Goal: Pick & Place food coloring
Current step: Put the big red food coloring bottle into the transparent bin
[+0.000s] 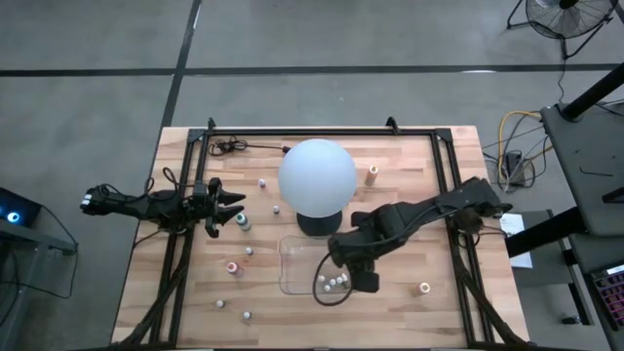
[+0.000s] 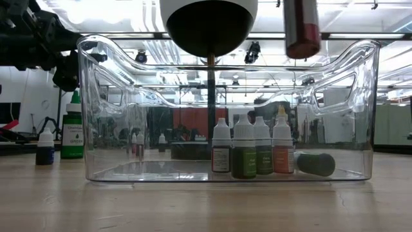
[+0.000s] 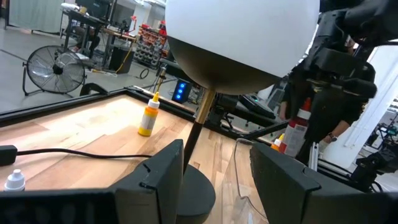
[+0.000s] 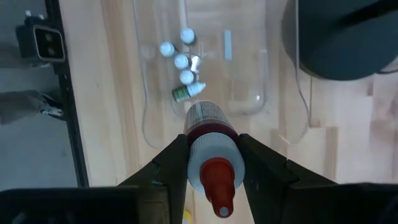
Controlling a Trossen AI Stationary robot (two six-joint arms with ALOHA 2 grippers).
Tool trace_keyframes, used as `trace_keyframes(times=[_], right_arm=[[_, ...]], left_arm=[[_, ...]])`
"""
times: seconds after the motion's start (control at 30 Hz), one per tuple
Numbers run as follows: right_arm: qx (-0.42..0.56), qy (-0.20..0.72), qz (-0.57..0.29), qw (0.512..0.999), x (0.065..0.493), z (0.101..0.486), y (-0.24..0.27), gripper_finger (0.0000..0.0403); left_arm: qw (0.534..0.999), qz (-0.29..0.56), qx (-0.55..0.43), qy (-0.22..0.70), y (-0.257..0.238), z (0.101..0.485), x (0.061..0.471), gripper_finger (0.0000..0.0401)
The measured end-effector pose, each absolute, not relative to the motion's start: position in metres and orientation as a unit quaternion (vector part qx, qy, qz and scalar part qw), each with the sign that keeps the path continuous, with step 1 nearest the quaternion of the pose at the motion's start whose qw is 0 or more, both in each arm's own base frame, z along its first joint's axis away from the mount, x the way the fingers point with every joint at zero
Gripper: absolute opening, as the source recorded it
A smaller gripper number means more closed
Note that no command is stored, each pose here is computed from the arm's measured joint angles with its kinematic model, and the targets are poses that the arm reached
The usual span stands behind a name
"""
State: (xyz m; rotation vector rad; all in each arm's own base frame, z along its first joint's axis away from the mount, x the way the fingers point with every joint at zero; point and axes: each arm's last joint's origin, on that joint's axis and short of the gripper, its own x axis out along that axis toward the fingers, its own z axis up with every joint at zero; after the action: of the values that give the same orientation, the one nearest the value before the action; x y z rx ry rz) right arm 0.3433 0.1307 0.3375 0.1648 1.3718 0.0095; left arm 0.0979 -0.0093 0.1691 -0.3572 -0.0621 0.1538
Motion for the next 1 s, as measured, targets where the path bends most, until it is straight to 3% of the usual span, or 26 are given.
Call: trace_keyframes(times=[1.0], right_arm=[[0.203, 0.632, -0.193, 0.722, 0.380, 0.277, 0.104, 0.0114]], left_arm=[[0.981, 0.076, -0.177, -0.031, -0.009, 0.169, 0.098, 0.0161]])
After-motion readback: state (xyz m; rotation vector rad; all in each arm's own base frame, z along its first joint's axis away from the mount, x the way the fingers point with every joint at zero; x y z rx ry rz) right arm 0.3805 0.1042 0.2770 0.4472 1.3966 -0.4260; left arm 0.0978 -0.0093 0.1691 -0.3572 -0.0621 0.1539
